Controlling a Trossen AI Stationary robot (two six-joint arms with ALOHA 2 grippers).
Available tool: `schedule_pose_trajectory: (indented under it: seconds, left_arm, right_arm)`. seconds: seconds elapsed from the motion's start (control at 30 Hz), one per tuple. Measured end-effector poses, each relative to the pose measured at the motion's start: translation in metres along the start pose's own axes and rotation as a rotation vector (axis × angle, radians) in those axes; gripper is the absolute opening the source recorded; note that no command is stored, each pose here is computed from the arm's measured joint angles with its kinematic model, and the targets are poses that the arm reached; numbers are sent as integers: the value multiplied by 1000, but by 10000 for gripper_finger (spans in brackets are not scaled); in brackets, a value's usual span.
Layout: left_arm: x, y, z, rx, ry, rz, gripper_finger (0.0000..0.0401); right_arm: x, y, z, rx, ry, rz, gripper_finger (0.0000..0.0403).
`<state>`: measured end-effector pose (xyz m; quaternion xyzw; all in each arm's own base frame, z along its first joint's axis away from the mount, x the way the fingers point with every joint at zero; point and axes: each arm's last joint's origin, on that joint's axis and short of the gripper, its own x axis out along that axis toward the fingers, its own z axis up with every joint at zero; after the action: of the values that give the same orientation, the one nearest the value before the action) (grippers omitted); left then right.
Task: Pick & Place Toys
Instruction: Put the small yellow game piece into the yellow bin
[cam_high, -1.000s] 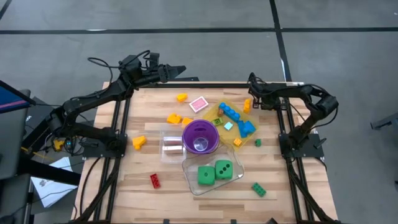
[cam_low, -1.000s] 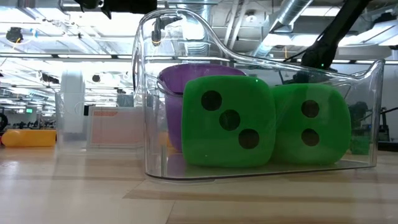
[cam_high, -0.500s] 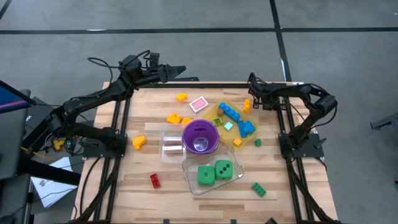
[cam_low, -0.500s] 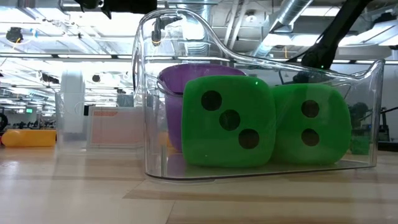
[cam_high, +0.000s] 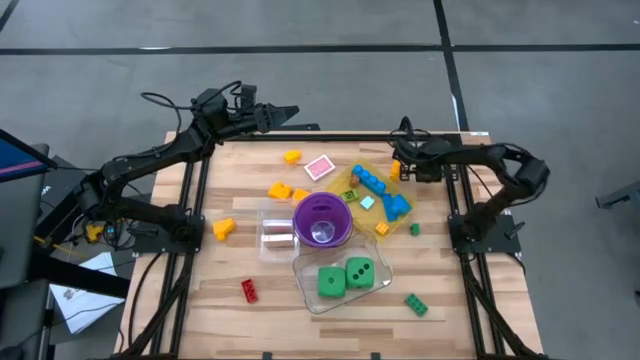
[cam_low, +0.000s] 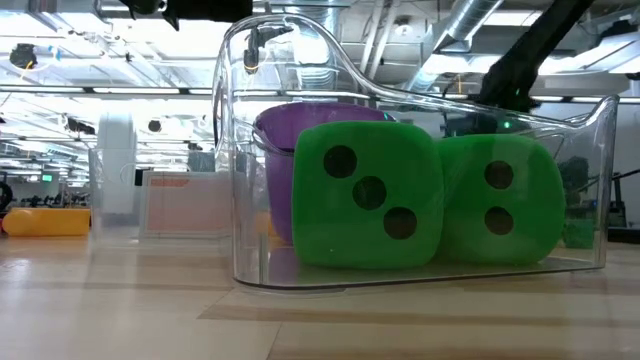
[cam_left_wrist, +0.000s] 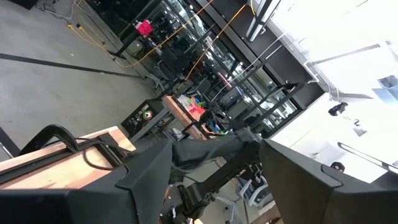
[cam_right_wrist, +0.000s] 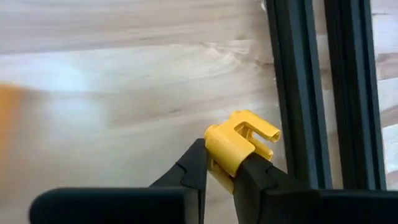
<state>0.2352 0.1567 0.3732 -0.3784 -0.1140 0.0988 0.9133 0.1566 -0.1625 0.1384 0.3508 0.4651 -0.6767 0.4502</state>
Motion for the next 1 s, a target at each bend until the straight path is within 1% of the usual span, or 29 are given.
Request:
schedule_pose_trajectory:
  seconds: [0.13,0.27,0.33,0.47,0.6,0.7,0.8,0.9,1.0]
  left_arm:
    - [0,0,0,0,0,0,241]
    - [0,0,0,0,0,0,241]
    - [0,0,0,0,-1,1,241]
    - [0,0,0,0,-1,1,241]
    - [0,0,0,0,-1,1,241]
    - [0,0,0,1,-2,2,241]
    - [0,0,0,2,-2,2,241]
    - [0,0,0,3,-2,2,241]
    - [0,0,0,3,-2,1,241]
  right_arm:
    - [-30,-11,-7,38,-63,86,41]
    - [-61,-34,-15,79,-122,188,41]
    - [-78,-44,-20,62,-169,291,41]
    - [-112,-61,-33,0,-256,565,41]
    - [-132,-73,-47,-65,-275,777,41]
    - [-141,-74,-57,-145,-251,887,41]
    - [-153,-70,-64,-219,-247,1028,41]
    - [-166,-67,-68,-255,-237,1195,41]
    - [-174,-64,-72,-293,-198,1300,40]
